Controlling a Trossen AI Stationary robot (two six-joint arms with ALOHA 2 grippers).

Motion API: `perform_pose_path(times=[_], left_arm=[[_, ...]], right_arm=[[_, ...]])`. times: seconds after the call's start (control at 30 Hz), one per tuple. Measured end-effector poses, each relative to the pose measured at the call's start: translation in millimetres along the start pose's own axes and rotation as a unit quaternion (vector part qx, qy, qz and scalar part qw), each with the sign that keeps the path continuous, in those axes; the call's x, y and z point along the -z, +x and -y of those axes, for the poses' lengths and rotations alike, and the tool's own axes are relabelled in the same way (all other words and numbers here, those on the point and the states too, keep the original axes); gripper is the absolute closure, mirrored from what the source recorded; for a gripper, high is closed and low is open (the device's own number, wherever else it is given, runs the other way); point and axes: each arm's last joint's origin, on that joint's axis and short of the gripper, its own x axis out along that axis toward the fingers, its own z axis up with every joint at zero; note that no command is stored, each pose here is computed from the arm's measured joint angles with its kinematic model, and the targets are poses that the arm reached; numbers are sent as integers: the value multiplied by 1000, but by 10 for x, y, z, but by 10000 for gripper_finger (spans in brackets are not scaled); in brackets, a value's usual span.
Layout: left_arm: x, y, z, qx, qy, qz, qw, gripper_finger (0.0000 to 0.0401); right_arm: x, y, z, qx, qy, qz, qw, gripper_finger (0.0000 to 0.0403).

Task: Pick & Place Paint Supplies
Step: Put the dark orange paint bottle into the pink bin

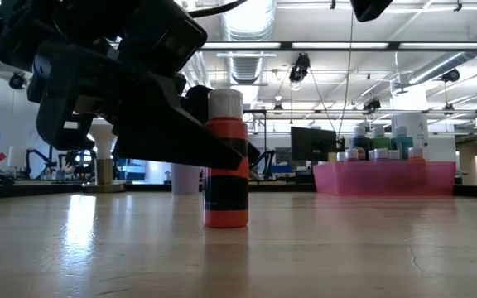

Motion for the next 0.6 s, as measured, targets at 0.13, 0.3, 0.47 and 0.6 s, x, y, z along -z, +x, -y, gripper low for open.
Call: perform_pose_path(times=[0.13, 0.3, 0.47, 0.6], left_arm=[[-2, -1, 0, 1, 0, 1, 1000, 207], [-8, -3, -1, 1, 0, 2, 1000, 229], [-10, -2, -1, 0, 0, 3, 1000, 238], [-13, -3, -1, 0, 0, 3, 1000, 238]], right_arm=[[71, 64, -10, 2, -6, -12, 1000, 345], [95, 149, -27, 5, -9, -18, 1000, 320], [126, 239, -31, 8, -11, -26, 1000, 301], [156, 322, -52, -4, -14, -38, 999, 289]])
